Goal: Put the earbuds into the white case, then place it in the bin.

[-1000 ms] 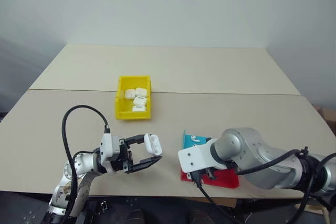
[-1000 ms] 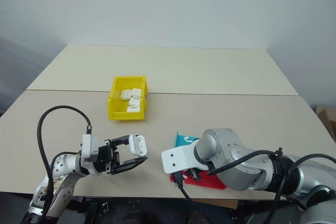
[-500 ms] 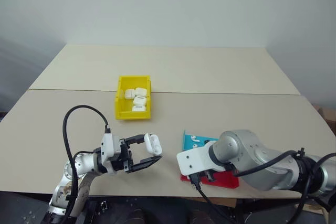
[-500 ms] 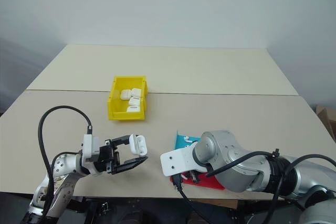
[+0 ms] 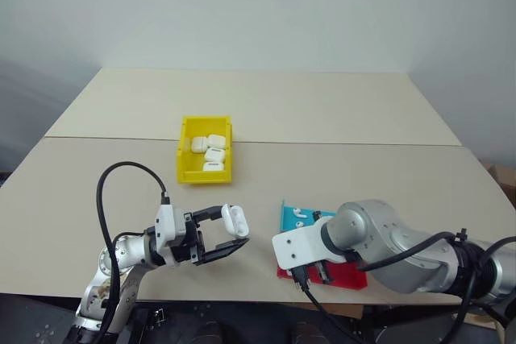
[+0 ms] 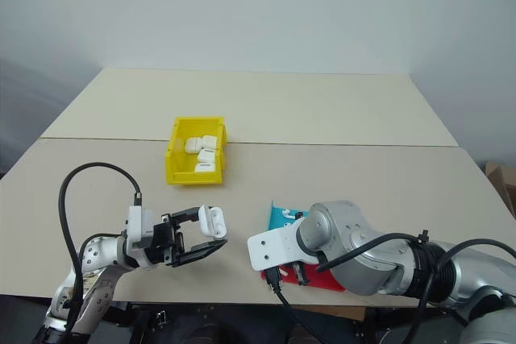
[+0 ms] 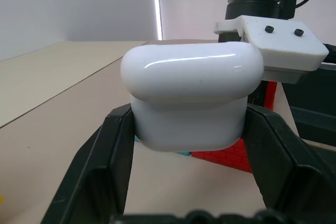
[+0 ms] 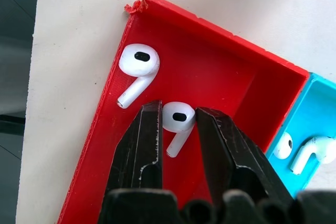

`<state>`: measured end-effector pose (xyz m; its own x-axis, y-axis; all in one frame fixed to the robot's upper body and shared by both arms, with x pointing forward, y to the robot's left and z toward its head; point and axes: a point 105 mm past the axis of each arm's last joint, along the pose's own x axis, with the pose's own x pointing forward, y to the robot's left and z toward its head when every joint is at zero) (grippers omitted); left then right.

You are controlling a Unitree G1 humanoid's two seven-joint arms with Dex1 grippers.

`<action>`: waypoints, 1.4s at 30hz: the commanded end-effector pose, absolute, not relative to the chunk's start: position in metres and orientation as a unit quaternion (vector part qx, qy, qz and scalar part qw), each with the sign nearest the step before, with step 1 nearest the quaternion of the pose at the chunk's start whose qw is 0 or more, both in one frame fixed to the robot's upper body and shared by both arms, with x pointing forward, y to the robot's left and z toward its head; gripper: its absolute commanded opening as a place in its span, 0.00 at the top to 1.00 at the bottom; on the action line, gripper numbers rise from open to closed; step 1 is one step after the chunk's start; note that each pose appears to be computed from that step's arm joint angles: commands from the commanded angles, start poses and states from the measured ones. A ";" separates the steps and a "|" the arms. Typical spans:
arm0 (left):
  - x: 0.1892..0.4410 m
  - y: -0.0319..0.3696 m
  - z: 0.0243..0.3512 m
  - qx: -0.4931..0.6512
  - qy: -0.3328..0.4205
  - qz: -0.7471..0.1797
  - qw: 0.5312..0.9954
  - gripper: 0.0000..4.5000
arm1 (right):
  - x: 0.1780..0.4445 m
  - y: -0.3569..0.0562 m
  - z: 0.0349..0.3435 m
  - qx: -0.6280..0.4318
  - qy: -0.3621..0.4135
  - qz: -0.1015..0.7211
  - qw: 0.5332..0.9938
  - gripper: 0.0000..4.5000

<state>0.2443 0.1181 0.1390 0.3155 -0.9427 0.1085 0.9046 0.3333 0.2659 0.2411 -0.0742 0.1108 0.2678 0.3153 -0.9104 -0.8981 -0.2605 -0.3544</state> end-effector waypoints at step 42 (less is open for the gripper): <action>0.219 0.047 0.241 0.045 -0.200 -0.668 0.715 0.38 | 0.245 -0.131 0.312 -0.194 -0.170 0.595 0.761 0.84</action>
